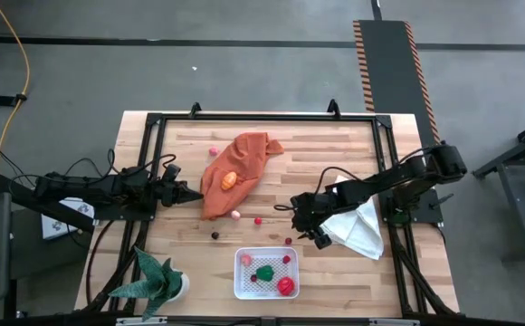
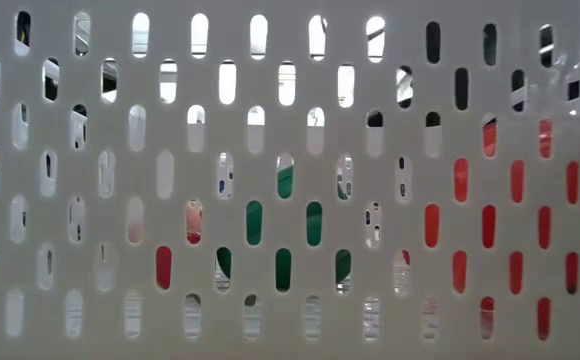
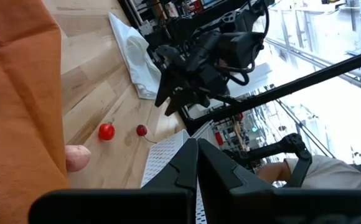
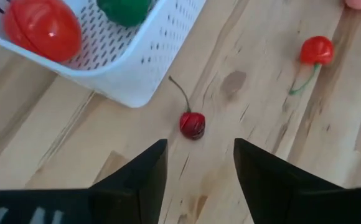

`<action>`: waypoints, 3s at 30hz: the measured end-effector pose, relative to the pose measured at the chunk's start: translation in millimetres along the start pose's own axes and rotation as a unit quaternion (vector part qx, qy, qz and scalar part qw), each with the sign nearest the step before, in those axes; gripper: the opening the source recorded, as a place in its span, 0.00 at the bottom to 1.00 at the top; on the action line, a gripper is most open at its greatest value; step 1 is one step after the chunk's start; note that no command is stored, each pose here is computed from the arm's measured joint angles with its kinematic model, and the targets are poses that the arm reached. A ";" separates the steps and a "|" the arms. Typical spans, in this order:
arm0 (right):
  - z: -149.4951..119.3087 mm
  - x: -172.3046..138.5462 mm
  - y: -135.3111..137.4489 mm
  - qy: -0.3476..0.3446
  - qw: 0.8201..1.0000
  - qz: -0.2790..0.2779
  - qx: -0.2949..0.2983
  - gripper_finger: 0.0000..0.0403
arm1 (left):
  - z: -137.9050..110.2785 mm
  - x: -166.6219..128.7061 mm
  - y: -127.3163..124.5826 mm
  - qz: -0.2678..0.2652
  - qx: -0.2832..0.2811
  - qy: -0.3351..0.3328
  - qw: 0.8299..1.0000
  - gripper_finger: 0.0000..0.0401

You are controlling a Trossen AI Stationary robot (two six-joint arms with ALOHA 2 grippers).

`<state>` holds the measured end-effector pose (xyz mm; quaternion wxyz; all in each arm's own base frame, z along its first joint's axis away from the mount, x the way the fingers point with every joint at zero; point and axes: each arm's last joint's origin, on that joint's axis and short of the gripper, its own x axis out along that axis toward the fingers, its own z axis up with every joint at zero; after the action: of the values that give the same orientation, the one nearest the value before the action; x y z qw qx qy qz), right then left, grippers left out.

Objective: Pick and placing Produce into tupperware
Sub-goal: Put the bottom red cherry into the white bin

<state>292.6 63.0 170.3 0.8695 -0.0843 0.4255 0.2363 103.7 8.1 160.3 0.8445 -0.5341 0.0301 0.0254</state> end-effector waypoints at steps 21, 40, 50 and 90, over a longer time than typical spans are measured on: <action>-6.0 33.5 -4.0 -0.003 0.999 0.030 0.012 0.44 | 0.0 0.0 0.0 0.000 0.000 0.000 1.000 0.00; -9.6 52.3 -5.6 -0.008 0.999 0.032 0.013 0.44 | 0.0 0.0 0.0 0.000 0.000 0.000 1.000 0.00; -11.0 55.3 -6.7 -0.005 1.000 0.022 0.014 0.44 | 0.0 0.0 0.1 0.000 0.000 0.000 1.000 0.00; -11.5 55.9 -4.2 0.003 1.000 0.011 0.010 0.42 | 0.0 0.0 0.1 0.000 0.000 0.000 1.000 0.00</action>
<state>316.0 74.3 119.3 0.8663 -0.0717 0.4316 0.2409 103.7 8.2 160.1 0.8444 -0.5343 0.0302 0.0255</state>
